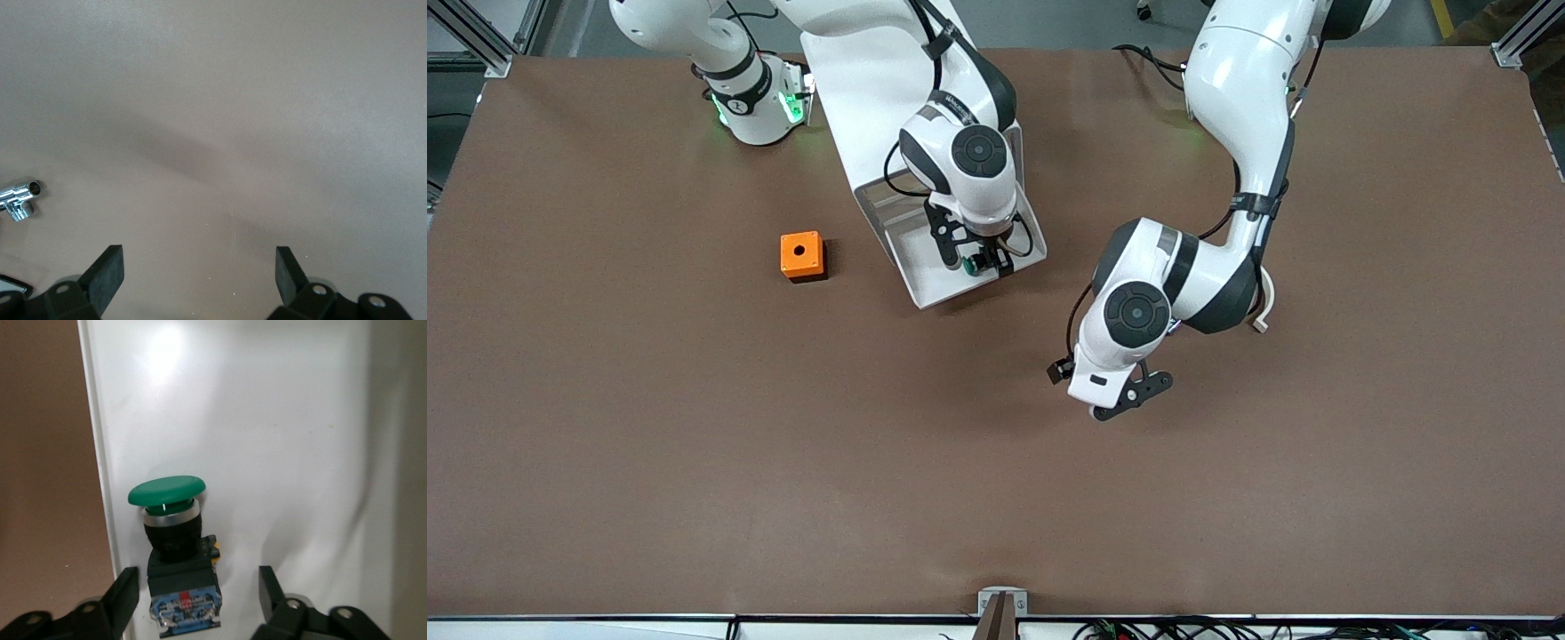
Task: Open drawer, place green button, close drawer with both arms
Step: 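Withdraw the right gripper while the left gripper moves to the drawer front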
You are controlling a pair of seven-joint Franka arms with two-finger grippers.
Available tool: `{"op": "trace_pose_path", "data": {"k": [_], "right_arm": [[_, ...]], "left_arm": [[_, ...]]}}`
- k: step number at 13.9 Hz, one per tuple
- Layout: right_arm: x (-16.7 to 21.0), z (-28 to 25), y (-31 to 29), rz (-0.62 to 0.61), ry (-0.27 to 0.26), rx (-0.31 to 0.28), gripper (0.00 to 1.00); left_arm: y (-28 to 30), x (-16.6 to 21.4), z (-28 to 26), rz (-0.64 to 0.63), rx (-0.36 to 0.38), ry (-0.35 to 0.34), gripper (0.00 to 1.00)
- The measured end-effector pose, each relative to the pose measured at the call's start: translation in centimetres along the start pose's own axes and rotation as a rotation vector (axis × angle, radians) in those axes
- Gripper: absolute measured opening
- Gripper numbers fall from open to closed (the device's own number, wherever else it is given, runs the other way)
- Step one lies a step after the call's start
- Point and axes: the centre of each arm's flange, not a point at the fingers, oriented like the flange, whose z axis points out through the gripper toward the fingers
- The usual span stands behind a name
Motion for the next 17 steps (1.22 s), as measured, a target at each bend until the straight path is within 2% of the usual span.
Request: {"op": "trace_pose_path", "data": {"k": [1, 2, 5, 10, 13, 15, 17], "right_arm": [[-0.1, -0.9, -0.2, -0.013, 0.009, -0.023, 0.96], [-0.2, -2.1, -0.4, -0.032, 0.018, -0.048, 1.00], [1.1, -6.4, -1.9, -0.086, 0.030, -0.107, 1.00], [6.8, -11.7, -4.2, -0.381, 0.055, -0.207, 1.00], [14.9, -14.8, -6.6, -0.519, 0.060, -0.257, 1.00], [21.5, -16.5, -7.7, -0.611, 0.038, -0.287, 1.00], [28.2, -18.5, -8.1, -0.697, 0.016, -0.293, 1.00]], "left_arm": [[0.0, 0.0, 0.0, 0.000, 0.001, 0.000, 1.00], [0.0, 0.0, 0.1, -0.001, 0.001, -0.001, 1.00], [0.0, 0.1, 0.2, -0.002, -0.005, 0.006, 1.00], [0.3, 0.2, 0.9, -0.033, -0.016, 0.018, 1.00], [0.8, -0.4, 1.1, -0.024, -0.017, 0.017, 1.00], [1.6, -1.9, 1.5, -0.001, -0.013, 0.011, 1.00], [2.7, -3.9, 2.2, 0.030, -0.009, -0.002, 1.00]]}}
